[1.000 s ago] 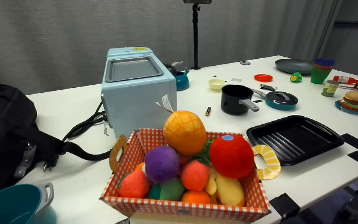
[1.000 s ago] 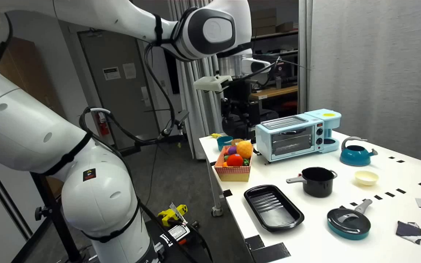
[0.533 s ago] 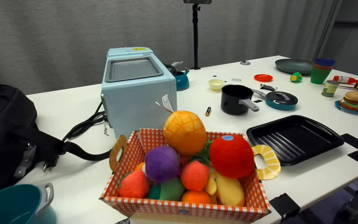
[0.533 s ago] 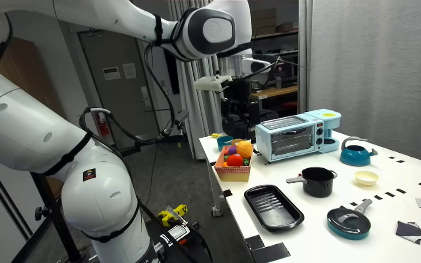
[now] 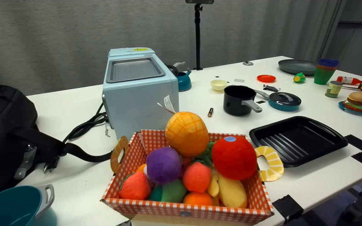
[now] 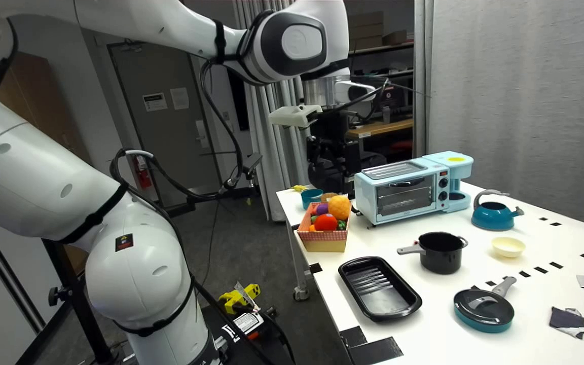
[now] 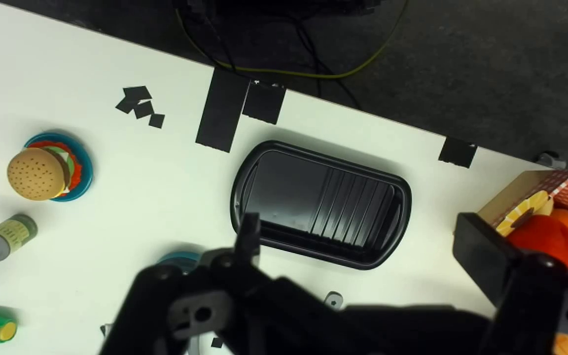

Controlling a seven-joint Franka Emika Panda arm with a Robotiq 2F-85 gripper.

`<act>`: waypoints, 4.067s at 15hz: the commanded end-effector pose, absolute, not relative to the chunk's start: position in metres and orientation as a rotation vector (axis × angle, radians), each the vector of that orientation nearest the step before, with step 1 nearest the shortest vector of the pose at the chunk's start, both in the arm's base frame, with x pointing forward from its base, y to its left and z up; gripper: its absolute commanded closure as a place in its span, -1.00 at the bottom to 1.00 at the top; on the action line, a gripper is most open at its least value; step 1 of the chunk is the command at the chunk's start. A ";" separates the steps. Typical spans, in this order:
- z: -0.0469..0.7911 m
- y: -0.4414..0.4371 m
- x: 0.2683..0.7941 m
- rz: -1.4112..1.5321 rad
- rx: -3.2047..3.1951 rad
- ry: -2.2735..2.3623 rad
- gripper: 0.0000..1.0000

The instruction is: Remove the lid from the pan and place it on the pot

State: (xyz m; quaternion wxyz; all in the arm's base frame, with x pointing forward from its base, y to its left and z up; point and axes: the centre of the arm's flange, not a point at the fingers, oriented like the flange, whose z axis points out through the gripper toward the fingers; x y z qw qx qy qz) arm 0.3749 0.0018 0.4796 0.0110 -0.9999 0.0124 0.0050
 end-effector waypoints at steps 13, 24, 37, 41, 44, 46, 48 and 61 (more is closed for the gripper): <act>0.428 -0.079 0.451 0.048 -3.141 0.274 -1.00; 0.383 -0.086 0.474 0.118 -3.197 0.280 -1.00; 0.376 -0.088 0.485 0.123 -3.197 0.311 -1.00; 0.363 -0.098 0.504 0.141 -3.182 0.329 -1.00; 0.348 -0.111 0.528 0.156 -3.166 0.352 -1.00; 0.338 -0.119 0.545 0.158 -3.156 0.371 -1.00; 0.326 -0.126 0.562 0.150 -3.146 0.390 -1.00; 0.220 -0.150 0.642 0.060 -3.183 0.446 -1.00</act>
